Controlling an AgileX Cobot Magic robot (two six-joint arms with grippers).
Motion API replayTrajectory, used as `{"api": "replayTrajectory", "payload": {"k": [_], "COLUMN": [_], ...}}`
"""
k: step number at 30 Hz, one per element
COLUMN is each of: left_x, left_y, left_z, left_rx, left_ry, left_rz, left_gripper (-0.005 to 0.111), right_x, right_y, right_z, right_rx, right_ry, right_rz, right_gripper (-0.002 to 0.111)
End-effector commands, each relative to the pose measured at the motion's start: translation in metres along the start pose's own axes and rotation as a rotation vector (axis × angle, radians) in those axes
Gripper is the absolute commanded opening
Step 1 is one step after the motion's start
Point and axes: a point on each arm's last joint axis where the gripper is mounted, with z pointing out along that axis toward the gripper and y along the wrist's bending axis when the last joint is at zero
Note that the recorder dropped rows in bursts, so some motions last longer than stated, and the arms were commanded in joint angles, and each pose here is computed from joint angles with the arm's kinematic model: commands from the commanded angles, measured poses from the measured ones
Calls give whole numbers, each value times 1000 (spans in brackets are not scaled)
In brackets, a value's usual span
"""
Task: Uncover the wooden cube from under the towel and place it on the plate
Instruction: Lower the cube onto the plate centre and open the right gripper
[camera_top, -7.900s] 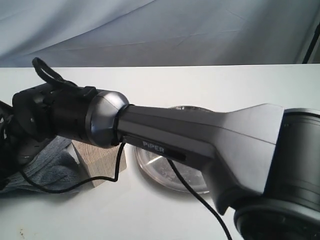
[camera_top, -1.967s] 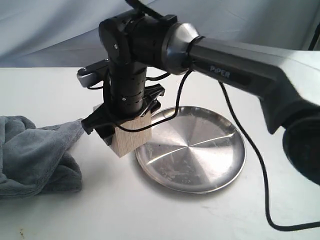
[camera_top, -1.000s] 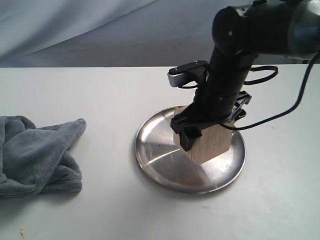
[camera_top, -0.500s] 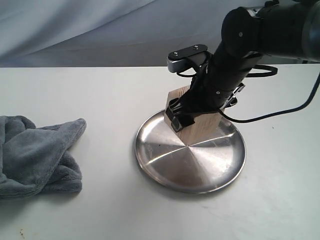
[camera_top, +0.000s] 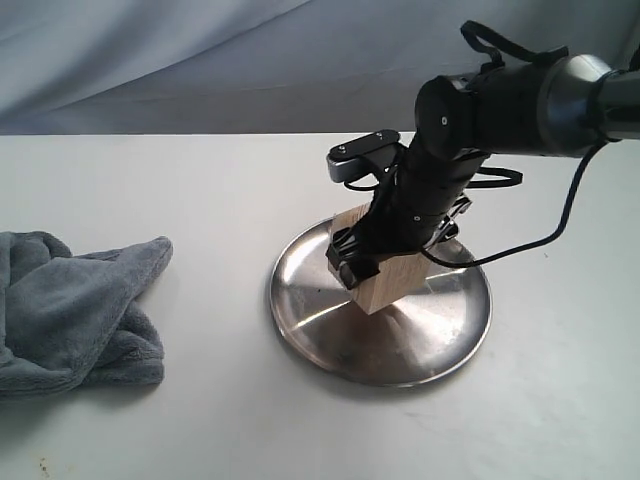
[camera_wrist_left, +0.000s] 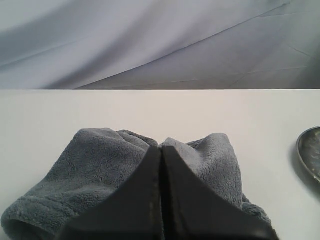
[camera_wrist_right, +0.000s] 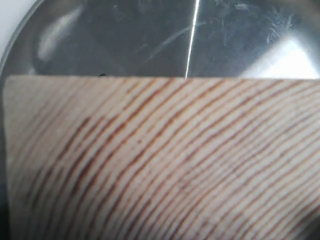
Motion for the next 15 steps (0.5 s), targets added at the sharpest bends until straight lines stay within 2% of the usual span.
{"api": "replayTrajectory", "payload": {"k": [1, 5, 12, 15], "left_x": [0, 0, 0, 0], "left_y": [0, 0, 0, 0], "left_z": [0, 0, 0, 0], "left_rx": [0, 0, 0, 0], "left_ry": [-11, -11, -11, -11], "left_rz": [-10, -7, -7, -7], "left_gripper": [0, 0, 0, 0], "right_x": [-2, -1, 0, 0], "right_y": [-3, -4, -4, -4], "right_z": [4, 13, 19, 19], "right_rx": [13, 15, 14, 15], "right_ry": [-14, 2, 12, 10], "right_rz": [-10, -11, 17, 17], "right_gripper": [0, 1, 33, 43]}}
